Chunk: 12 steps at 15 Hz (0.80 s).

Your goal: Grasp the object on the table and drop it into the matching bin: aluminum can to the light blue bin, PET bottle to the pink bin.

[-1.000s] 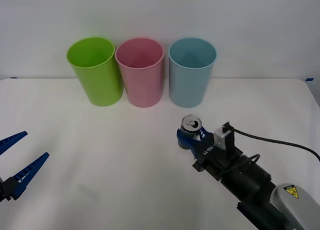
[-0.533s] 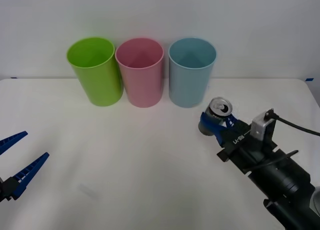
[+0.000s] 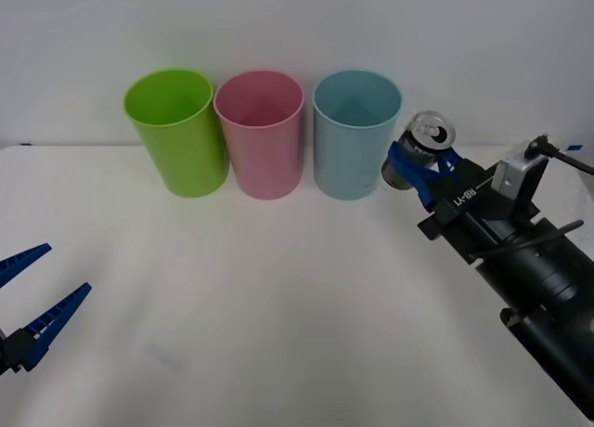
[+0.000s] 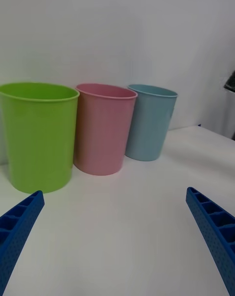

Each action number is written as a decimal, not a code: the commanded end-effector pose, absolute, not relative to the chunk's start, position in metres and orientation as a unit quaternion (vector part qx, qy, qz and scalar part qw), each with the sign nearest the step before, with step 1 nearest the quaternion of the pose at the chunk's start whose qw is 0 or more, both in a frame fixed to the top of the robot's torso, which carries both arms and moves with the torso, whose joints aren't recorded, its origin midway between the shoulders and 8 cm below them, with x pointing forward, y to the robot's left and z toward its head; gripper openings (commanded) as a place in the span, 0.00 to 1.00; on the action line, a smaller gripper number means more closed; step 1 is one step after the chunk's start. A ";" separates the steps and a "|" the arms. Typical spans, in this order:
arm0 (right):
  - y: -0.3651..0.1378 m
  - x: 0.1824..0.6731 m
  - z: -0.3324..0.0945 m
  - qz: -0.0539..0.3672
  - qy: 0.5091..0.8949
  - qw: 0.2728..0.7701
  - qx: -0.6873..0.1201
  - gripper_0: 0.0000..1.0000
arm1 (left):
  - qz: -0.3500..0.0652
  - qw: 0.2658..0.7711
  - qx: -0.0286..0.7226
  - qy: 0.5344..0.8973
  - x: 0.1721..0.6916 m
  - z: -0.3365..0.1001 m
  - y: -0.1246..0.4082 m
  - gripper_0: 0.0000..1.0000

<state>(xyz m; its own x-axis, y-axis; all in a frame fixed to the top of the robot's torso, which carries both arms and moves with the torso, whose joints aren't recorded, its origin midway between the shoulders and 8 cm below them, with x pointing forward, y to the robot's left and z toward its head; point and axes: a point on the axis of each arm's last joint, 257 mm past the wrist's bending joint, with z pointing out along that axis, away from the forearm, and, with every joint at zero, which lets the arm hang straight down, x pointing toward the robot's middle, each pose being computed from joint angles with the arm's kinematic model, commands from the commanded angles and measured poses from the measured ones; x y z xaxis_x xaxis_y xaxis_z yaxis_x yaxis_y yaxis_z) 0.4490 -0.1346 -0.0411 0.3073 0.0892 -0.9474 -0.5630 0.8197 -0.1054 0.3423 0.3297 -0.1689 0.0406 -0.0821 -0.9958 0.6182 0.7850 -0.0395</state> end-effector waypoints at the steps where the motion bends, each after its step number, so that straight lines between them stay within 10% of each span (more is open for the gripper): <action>1: -0.135 0.478 -0.028 0.206 0.543 0.784 -0.219 0.00 | -0.253 0.691 0.208 0.645 0.342 -0.169 0.330 1.00; 12: -0.132 0.608 -0.013 0.172 0.566 0.782 -0.196 0.00 | -0.253 0.691 0.208 0.645 0.342 -0.169 0.330 1.00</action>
